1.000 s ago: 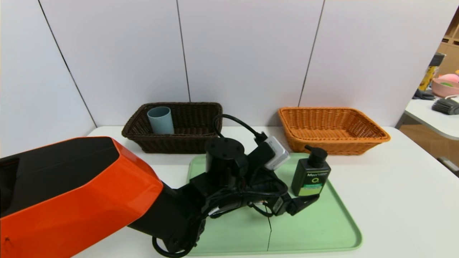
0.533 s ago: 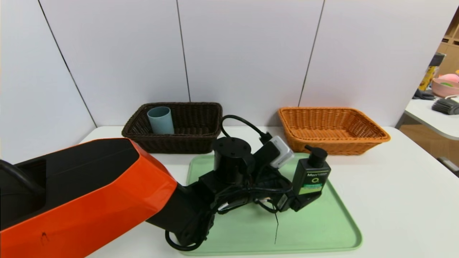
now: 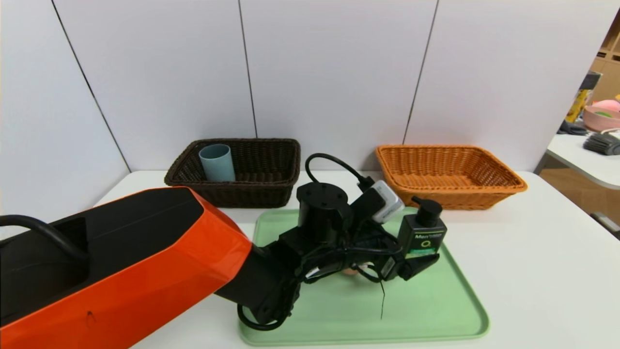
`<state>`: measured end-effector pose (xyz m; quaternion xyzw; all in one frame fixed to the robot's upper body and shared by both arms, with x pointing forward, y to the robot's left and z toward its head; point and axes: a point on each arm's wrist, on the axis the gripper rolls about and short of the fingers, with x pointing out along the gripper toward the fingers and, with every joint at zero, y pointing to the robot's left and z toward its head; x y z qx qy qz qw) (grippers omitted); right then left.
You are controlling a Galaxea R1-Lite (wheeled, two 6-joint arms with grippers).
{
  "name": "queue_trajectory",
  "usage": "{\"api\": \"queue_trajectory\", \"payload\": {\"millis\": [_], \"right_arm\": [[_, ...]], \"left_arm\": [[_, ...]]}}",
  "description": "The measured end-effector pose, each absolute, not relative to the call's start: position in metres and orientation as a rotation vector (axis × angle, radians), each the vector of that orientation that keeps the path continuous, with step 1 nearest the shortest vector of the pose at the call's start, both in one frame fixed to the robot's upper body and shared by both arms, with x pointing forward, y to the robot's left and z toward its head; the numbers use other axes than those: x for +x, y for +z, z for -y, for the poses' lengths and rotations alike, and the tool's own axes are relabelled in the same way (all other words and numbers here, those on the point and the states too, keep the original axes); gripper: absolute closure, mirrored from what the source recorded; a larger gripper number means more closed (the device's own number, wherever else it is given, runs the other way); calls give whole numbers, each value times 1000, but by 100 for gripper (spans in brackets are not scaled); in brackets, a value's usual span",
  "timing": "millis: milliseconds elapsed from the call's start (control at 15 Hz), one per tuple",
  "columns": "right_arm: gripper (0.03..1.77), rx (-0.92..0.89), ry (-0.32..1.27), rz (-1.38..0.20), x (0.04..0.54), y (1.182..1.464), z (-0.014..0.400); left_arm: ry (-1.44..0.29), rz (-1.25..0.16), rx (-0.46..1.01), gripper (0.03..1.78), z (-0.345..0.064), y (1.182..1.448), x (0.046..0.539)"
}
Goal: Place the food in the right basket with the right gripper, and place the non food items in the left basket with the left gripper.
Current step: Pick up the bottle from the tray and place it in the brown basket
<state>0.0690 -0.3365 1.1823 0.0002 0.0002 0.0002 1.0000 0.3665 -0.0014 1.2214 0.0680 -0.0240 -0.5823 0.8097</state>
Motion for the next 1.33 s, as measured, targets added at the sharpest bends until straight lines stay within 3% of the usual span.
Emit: {"api": "queue_trajectory", "payload": {"millis": [1333], "right_arm": [[10, 0, 0, 0, 69, 1182, 336]], "left_arm": [[-1260, 8, 163, 12, 20, 1216, 377]]}}
